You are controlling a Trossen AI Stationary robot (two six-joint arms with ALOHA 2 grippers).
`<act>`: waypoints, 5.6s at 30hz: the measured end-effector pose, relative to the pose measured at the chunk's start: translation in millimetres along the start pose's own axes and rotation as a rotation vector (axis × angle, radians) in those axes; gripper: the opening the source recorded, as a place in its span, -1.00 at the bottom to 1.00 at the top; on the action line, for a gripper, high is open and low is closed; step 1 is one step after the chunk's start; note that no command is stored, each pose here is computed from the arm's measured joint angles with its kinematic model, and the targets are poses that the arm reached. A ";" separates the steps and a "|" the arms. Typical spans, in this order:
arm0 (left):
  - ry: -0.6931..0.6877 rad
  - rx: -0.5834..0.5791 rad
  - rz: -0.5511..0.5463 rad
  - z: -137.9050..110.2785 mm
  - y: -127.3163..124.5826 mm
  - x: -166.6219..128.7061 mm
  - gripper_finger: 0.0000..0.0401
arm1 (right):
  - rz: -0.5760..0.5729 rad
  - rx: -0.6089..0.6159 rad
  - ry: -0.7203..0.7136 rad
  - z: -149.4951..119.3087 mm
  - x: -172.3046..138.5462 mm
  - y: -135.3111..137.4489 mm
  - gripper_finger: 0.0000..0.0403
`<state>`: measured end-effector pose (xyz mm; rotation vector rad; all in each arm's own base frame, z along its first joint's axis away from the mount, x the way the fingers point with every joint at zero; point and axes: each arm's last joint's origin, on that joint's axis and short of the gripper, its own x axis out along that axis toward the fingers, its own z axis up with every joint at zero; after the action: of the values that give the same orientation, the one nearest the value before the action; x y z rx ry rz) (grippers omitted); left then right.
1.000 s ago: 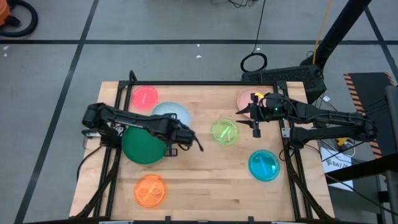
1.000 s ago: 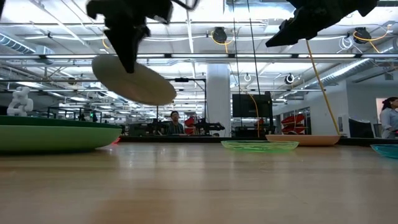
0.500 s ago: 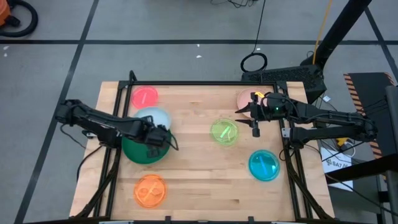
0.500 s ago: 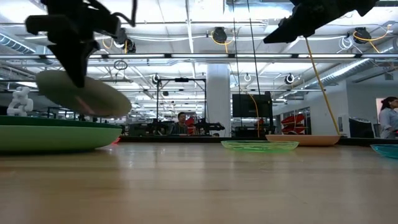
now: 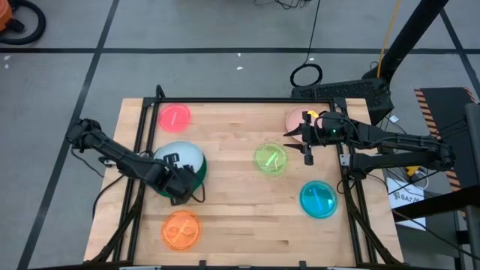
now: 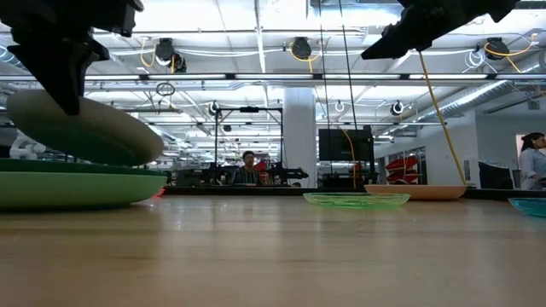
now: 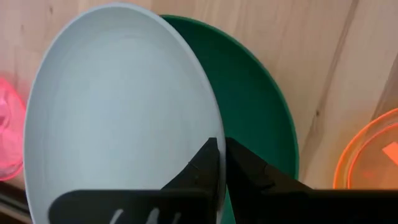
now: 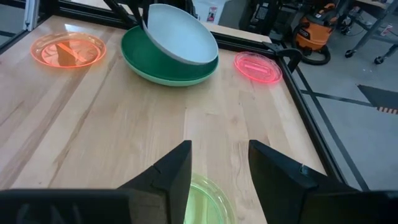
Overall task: Stack plastic plates
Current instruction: Stack the light blue plate on top of the dark green plate, then stack the light pink plate on top of the light blue plate
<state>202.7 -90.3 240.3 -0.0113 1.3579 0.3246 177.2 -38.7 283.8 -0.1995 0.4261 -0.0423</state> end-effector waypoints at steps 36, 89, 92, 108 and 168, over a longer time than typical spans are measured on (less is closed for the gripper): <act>0.049 -0.073 0.020 -26.6 -4.0 43.3 -0.46 | -0.001 -0.007 -0.001 0.1 0.0 0.0 -0.25; -0.621 0.219 0.098 -35.0 46.0 -0.6 -0.40 | -0.107 0.762 0.521 -49.6 51.1 9.6 -0.25; -0.623 0.217 0.103 -35.0 46.1 -0.6 -0.40 | -0.108 0.761 0.519 -49.4 51.1 9.5 -0.25; -0.697 0.063 0.407 -31.9 58.0 -2.9 -0.40 | 0.019 0.966 0.546 -36.1 52.3 32.9 -0.25; -0.604 0.025 0.614 -25.7 82.5 3.0 -0.40 | -0.617 0.926 1.041 -109.7 149.5 -107.8 -0.28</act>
<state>159.3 -15.8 246.5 0.4967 0.7350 0.7577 267.9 -176.7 146.9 0.6547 1.3110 -0.9627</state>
